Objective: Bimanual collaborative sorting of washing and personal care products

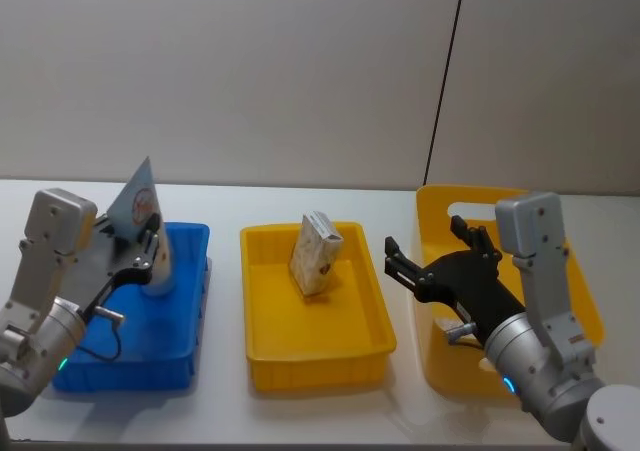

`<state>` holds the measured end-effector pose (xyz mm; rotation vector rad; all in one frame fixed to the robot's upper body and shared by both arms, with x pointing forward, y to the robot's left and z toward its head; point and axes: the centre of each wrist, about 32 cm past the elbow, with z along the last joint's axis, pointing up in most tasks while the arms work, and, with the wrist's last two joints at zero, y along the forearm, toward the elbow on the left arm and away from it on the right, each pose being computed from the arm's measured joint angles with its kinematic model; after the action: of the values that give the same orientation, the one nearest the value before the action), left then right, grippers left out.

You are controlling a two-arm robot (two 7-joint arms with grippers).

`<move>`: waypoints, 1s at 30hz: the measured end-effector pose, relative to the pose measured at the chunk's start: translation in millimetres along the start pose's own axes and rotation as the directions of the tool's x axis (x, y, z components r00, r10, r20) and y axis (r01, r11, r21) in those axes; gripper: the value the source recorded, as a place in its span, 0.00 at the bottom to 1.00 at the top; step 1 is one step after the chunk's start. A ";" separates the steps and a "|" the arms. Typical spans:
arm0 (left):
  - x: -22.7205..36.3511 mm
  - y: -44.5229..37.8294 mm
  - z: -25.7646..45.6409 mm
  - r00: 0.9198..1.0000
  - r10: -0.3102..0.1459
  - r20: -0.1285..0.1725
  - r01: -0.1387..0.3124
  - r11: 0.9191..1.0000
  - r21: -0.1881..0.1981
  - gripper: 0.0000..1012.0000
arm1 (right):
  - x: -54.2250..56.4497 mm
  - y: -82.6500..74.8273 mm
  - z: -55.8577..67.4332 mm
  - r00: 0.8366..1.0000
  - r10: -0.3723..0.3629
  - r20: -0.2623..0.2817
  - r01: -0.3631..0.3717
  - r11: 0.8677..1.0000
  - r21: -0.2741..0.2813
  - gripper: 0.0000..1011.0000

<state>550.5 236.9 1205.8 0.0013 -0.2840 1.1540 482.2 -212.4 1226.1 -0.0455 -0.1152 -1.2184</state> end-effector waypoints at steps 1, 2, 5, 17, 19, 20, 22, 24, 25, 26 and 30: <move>0.0 0.0 0.0 1.000 0.000 0.000 0.000 1.000 0.000 0.26 | 0.0 0.0 0.0 1.000 0.000 0.000 0.000 1.000 0.000 0.99; 1.3 0.6 1.8 1.000 -0.018 -0.001 0.018 1.000 -0.011 0.26 | 0.0 0.0 0.0 1.000 0.000 0.000 0.000 1.000 0.000 0.99; 3.0 1.3 5.0 0.999 -0.054 -0.005 0.053 0.998 -0.033 0.26 | 0.0 0.0 0.0 1.000 0.000 0.000 0.000 1.000 0.000 0.99; 0.4 -4.9 19.1 0.983 -0.186 0.000 0.185 0.978 -0.095 0.26 | 0.0 0.0 0.0 1.000 0.000 0.000 0.000 1.000 0.000 0.99; -2.4 -8.1 22.3 0.977 -0.211 0.003 0.210 0.972 -0.105 0.26 | 0.0 0.0 0.0 1.000 0.000 0.000 0.000 1.000 0.000 0.99; -3.4 -9.2 23.3 0.976 -0.219 0.004 0.218 0.970 -0.108 0.26 | 0.0 0.0 0.0 1.000 0.000 0.000 0.000 1.000 0.000 0.99; -6.6 -12.7 26.1 0.971 -0.241 0.007 0.240 0.964 -0.116 0.26 | 0.0 0.0 0.0 1.000 0.000 0.000 0.000 1.000 0.000 0.99; -10.7 -16.8 29.2 0.965 -0.261 0.009 0.260 0.958 -0.125 0.26 | 0.0 0.0 0.0 1.000 0.000 0.000 0.000 1.000 0.000 0.99; -13.1 -19.2 30.5 0.962 -0.272 0.010 0.271 0.954 -0.128 0.26 | 0.0 0.0 0.0 1.000 0.000 0.000 0.000 1.000 0.000 0.99; -14.3 -20.4 31.1 0.961 -0.278 0.011 0.277 0.952 -0.130 0.26 | 0.0 0.0 0.0 1.000 0.000 0.000 0.000 1.000 0.000 0.99; -19.0 -25.7 33.6 0.954 -0.298 0.011 0.297 0.945 -0.137 0.26 | 0.0 0.0 0.0 1.000 0.000 0.000 0.000 1.000 0.000 0.99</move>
<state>559.2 204.3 1237.8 -0.0802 -0.3414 0.8319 482.2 -212.4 1226.1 -0.0455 -0.1151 -1.2184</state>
